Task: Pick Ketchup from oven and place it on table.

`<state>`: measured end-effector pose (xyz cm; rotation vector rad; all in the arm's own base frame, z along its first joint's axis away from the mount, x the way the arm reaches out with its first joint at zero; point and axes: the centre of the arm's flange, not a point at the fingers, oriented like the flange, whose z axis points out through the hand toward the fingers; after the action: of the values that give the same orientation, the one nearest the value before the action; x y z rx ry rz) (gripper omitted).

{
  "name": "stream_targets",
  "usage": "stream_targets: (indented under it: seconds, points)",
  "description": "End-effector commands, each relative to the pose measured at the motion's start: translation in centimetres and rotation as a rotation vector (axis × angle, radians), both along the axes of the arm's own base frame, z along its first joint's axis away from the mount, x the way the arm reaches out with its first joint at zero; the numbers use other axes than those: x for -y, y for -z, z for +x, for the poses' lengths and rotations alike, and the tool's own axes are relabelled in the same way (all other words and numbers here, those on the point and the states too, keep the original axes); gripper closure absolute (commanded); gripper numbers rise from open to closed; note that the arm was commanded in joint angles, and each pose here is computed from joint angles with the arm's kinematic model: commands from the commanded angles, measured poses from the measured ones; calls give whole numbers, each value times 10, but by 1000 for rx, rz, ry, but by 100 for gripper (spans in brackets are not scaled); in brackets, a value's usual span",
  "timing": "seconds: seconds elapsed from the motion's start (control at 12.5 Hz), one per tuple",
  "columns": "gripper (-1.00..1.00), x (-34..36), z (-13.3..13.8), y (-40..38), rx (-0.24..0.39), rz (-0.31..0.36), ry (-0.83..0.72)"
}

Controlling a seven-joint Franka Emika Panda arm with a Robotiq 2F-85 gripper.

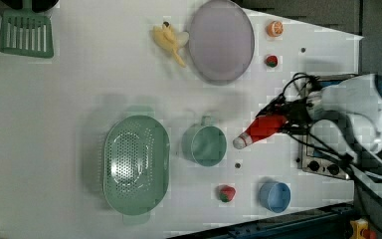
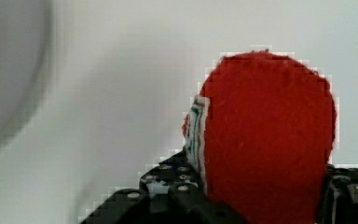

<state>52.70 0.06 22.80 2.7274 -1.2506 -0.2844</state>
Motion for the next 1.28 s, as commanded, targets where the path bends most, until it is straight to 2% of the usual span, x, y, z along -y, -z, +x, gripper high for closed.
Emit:
stream_targets:
  seconds: [0.08, 0.16, 0.24, 0.4, 0.56, 0.72, 1.04, 1.28]
  points:
    - [-27, 19, 10, 8, 45, -8, 49]
    - [-34, 20, 8, 20, 30, -15, 49]
    - [-54, 21, 6, 31, 23, -21, 49]
    - [-97, 20, 10, 33, 68, -25, 44]
    - [-100, 17, 20, 3, 133, -14, 50]
    - [-100, 13, 29, -60, 194, 19, 61]
    - [-100, 12, 26, -211, 222, 89, 56]
    - [-100, 12, 18, -310, 276, 109, 34]
